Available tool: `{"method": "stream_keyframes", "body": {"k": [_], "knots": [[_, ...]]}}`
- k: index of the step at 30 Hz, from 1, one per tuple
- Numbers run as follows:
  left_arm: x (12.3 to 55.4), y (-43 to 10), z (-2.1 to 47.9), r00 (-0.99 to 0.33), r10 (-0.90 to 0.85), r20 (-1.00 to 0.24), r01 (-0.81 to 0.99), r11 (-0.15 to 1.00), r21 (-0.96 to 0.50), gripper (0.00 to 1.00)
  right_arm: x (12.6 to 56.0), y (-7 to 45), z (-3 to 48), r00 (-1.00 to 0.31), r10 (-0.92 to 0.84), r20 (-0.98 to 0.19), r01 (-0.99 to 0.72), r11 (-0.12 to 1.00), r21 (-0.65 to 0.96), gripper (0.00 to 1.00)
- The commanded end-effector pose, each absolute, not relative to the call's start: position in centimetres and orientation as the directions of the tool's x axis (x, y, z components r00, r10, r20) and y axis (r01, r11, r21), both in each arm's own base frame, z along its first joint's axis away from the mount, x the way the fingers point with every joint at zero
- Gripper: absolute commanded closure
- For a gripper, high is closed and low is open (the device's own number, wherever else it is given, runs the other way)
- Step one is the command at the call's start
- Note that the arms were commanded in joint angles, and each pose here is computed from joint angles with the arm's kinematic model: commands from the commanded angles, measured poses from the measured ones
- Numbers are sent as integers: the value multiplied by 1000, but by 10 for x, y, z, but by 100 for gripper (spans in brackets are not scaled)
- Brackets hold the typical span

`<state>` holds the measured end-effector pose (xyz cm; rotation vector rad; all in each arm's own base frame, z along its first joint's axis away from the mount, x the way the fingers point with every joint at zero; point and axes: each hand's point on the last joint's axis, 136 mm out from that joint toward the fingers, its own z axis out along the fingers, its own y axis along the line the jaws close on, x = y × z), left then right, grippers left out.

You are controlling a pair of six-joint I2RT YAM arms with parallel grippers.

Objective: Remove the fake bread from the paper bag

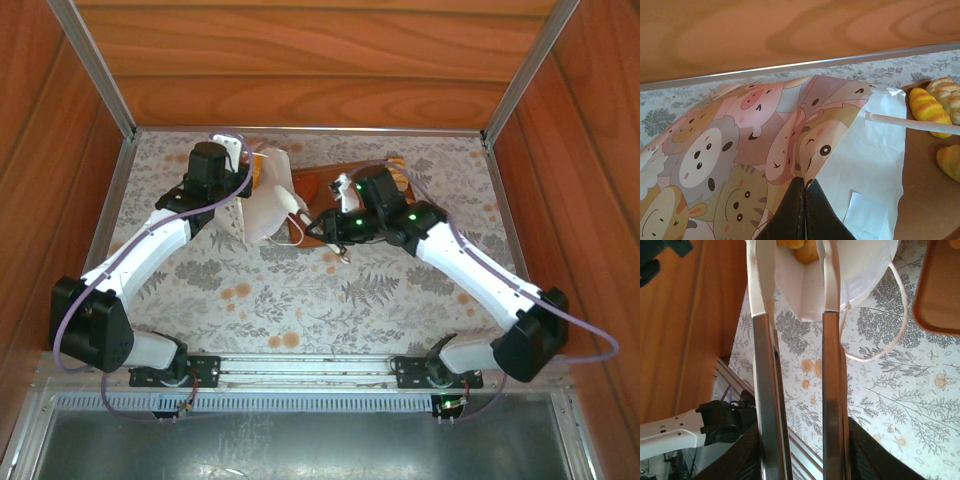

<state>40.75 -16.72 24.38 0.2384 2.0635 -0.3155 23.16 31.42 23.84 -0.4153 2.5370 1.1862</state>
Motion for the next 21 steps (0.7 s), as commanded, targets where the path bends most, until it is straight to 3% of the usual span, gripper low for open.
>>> {"method": "stream_keyframes", "body": {"k": [1,21], "knots": [[408,-172,250,-484,34,-874,315,939,-138,100,248,326,237,-898,-142,-417,-405,639,654,60],[404,-174,260,-479,61,-876,341,932,-121,100,339,388,193,-915,-128,-382,-340,753,564,57]]}}
